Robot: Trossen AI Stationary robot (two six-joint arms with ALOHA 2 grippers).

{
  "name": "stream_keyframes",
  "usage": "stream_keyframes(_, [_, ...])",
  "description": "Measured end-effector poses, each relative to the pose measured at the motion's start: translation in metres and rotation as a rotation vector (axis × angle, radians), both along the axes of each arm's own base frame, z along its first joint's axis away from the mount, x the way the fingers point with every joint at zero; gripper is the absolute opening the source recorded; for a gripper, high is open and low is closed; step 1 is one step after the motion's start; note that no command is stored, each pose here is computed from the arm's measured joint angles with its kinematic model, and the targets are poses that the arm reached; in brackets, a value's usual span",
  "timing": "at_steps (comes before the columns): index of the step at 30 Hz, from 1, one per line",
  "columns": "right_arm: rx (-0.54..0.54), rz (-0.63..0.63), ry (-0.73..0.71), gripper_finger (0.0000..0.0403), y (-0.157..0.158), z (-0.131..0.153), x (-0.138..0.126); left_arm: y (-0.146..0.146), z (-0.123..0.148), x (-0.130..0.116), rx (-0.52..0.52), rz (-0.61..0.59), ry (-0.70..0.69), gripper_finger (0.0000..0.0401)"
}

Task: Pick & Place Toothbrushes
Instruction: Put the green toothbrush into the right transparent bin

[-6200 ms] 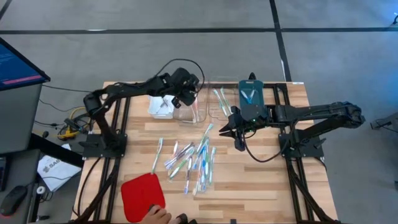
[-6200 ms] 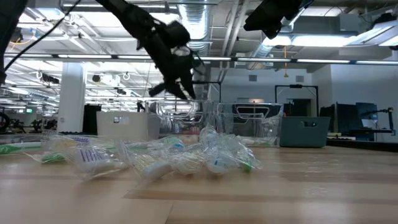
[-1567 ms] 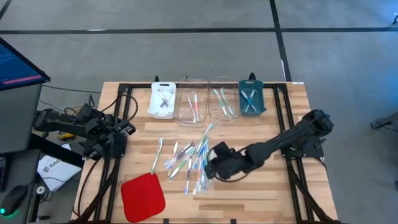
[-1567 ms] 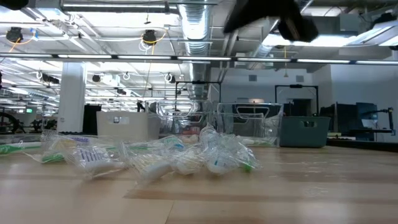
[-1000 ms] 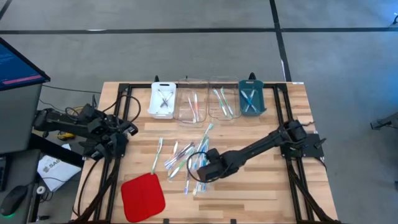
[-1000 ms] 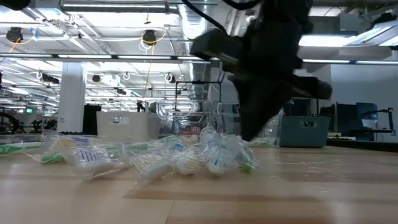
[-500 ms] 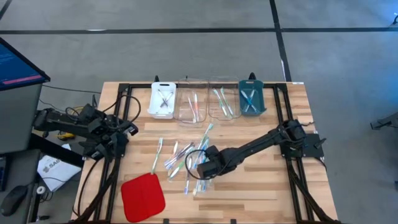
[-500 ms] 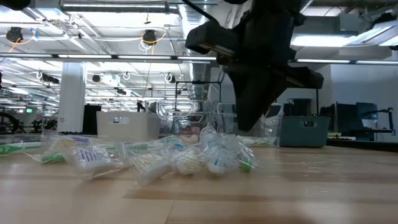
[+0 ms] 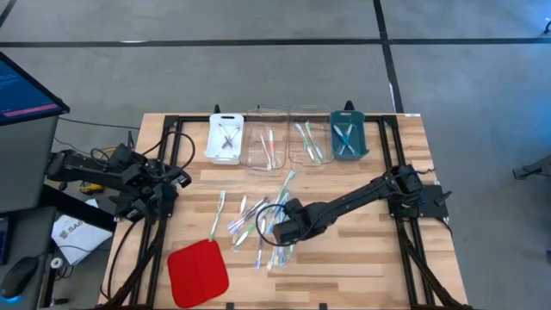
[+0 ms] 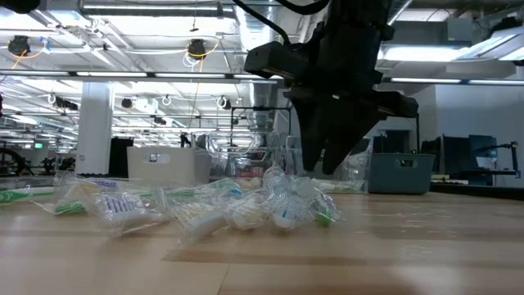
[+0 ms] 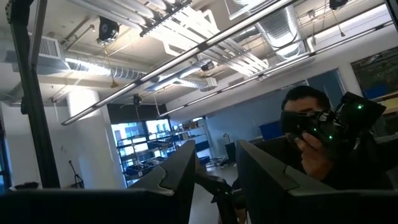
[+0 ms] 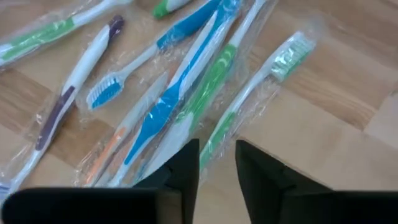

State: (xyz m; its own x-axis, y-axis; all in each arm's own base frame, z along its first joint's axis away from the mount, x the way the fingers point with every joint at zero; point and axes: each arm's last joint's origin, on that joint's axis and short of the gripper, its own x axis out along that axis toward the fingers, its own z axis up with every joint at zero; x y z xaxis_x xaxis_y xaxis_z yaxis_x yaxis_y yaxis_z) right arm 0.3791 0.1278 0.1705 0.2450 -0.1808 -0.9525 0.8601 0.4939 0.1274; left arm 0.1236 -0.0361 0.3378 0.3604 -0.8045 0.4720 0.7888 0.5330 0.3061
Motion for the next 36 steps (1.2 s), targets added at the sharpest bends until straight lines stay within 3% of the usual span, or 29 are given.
stream_keyframes(6, [-0.032, -0.005, 0.074, 0.0118, -0.003, -0.019, 0.000, 0.000, 0.000, 0.000, 0.000, 0.001, 0.000, 0.0108])
stream_keyframes(14, [0.017, -0.003, 0.072, 0.0118, -0.002, -0.033, 0.008, 0.000, 0.000, 0.001, 0.004, 0.005, -0.003, 0.0108])
stream_keyframes(27, [0.022, 0.013, 0.077, 0.0120, 0.005, -0.025, 0.006, 0.000, 0.000, 0.001, 0.003, 0.005, -0.004, 0.0108])
stream_keyframes(36, [0.006, 0.024, 0.093, 0.0150, 0.008, -0.004, 0.010, 0.000, 0.000, 0.002, 0.003, 0.004, -0.003, 0.0108])
